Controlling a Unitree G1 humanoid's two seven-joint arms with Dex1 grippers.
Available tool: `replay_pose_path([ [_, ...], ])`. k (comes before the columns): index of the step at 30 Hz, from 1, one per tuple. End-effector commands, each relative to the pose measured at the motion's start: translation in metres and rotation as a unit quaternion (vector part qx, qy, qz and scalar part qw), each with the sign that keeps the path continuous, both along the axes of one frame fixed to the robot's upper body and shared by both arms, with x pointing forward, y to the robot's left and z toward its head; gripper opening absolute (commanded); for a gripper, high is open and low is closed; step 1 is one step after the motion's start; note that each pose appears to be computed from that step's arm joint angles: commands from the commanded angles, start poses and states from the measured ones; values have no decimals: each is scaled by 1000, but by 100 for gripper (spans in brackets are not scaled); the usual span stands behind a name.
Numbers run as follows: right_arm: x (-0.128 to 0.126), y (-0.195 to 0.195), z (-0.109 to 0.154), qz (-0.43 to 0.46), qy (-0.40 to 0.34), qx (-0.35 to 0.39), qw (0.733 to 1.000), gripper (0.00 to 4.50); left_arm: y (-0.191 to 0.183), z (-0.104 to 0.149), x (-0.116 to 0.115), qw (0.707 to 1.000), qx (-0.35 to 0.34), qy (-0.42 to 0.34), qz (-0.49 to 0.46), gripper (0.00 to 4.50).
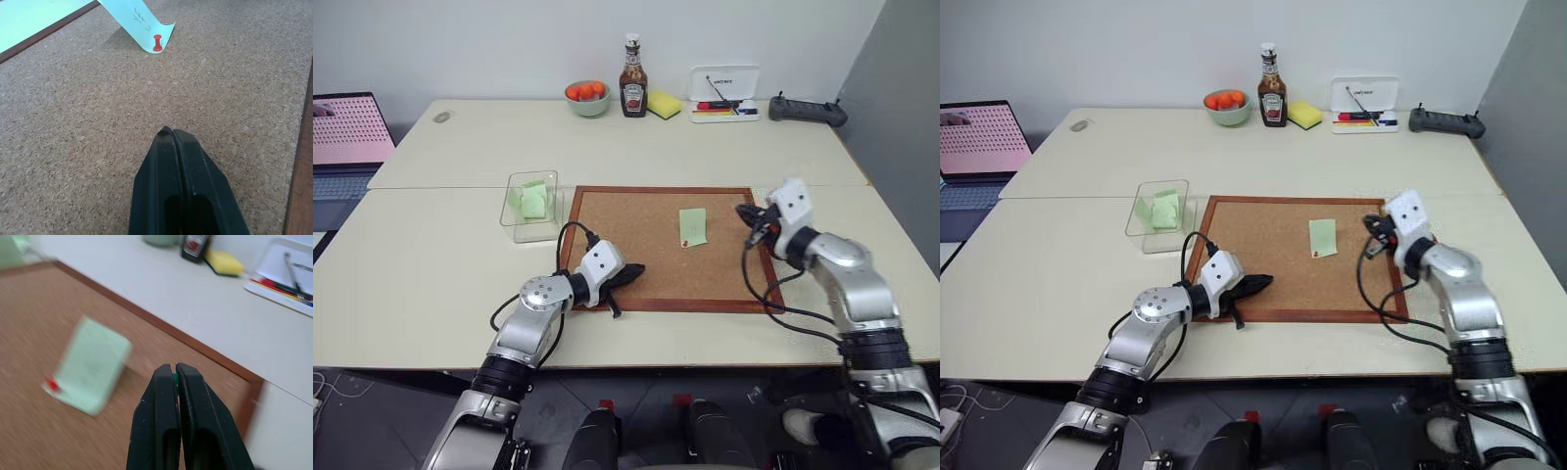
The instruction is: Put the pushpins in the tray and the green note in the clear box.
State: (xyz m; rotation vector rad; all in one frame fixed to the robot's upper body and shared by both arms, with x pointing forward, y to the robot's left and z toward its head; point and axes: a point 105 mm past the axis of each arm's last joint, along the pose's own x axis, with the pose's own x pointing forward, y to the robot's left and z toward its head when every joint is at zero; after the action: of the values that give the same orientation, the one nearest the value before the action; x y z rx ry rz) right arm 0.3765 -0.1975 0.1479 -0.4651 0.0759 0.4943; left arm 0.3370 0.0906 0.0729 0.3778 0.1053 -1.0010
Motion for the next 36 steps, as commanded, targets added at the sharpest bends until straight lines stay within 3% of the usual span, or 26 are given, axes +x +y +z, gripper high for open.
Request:
replay_pose_path([
  [1,-2,-30,-3,-37,-10,-97,995,7,0,-29,-10,998,28,48,-7,0],
  [11,0,-67,-25,-94,16,-178,979,7,-1,-29,-9,998,29,46,-11,0],
  [25,5,-72,-15,-114,2,-165,980,268,1,-30,-10,998,30,47,-7,0],
  [30,7,-65,8,-109,-29,-131,985,371,2,-30,-9,998,31,47,-8,0],
  [36,2,-18,16,-18,-20,-34,999,371,2,-29,-8,998,31,46,-9,0],
])
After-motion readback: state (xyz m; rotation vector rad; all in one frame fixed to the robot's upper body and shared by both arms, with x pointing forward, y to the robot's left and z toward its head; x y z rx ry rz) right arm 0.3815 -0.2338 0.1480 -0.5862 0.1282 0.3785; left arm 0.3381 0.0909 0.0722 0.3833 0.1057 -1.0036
